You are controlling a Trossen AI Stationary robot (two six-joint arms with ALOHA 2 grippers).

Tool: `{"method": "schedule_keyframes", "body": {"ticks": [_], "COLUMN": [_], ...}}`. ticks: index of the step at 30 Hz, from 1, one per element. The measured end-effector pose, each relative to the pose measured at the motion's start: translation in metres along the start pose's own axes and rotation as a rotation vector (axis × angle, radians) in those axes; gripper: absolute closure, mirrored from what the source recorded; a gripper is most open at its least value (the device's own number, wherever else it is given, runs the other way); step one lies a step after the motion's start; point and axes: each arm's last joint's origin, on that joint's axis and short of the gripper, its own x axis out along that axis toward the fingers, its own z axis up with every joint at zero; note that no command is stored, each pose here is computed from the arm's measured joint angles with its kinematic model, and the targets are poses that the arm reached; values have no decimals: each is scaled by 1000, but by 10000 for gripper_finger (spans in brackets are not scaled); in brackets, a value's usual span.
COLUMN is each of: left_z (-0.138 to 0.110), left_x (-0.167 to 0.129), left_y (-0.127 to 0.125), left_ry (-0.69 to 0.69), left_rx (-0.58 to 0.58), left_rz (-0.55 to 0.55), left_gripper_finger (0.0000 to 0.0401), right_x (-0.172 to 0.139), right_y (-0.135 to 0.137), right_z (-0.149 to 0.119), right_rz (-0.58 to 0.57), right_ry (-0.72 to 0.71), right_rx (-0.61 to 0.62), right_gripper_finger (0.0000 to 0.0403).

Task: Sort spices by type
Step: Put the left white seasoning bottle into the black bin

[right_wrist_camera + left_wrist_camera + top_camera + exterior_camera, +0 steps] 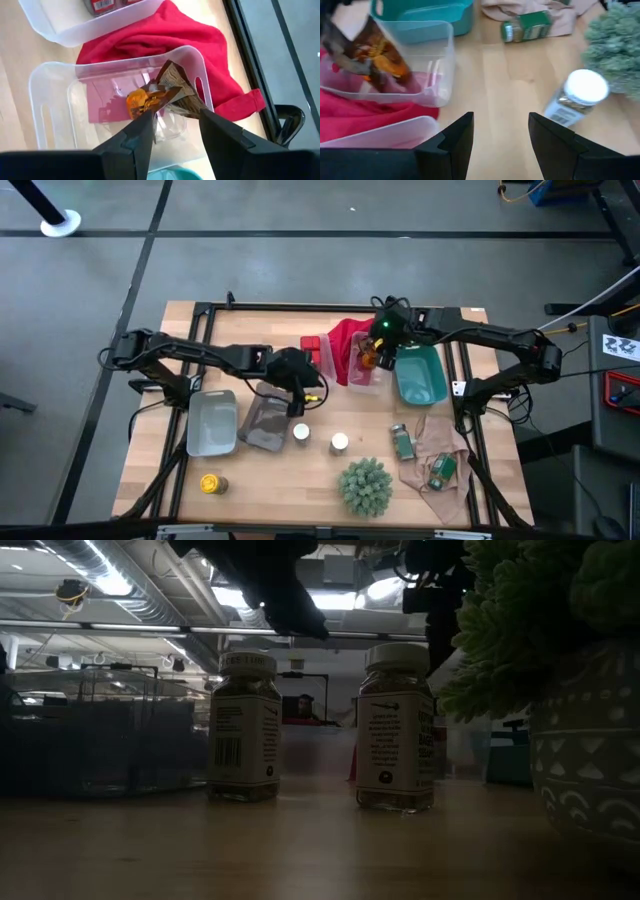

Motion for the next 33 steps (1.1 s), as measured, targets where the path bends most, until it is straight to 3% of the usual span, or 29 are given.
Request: {"method": "schedule_keyframes", "body": {"ticks": [4, 13, 20, 25, 33], "left_z": [1, -2, -1, -12, -24], "left_x": [0, 6, 4, 1, 12], "left_y": [-8, -23, -52, -71, -81], "left_ry": [0, 25, 25, 128, 218], "left_rx": [-42, -111, -53, 16, 51], "left_rz": [-18, -51, -119, -158, -152], "left_gripper_finger": [218, 157, 144, 144, 144], "right_x": [-1, -1, -1, -1, -1], "right_y": [0, 0, 0, 0, 0], "right_z": [1, 1, -1, -1, -1], "right_rz": [-1, 1, 2, 4, 4], "right_ry": [-5, 2, 13, 22, 22], "right_rx": [1, -1, -2, -3, -3], "right_gripper_finger": [242, 242, 242, 242, 242]}}
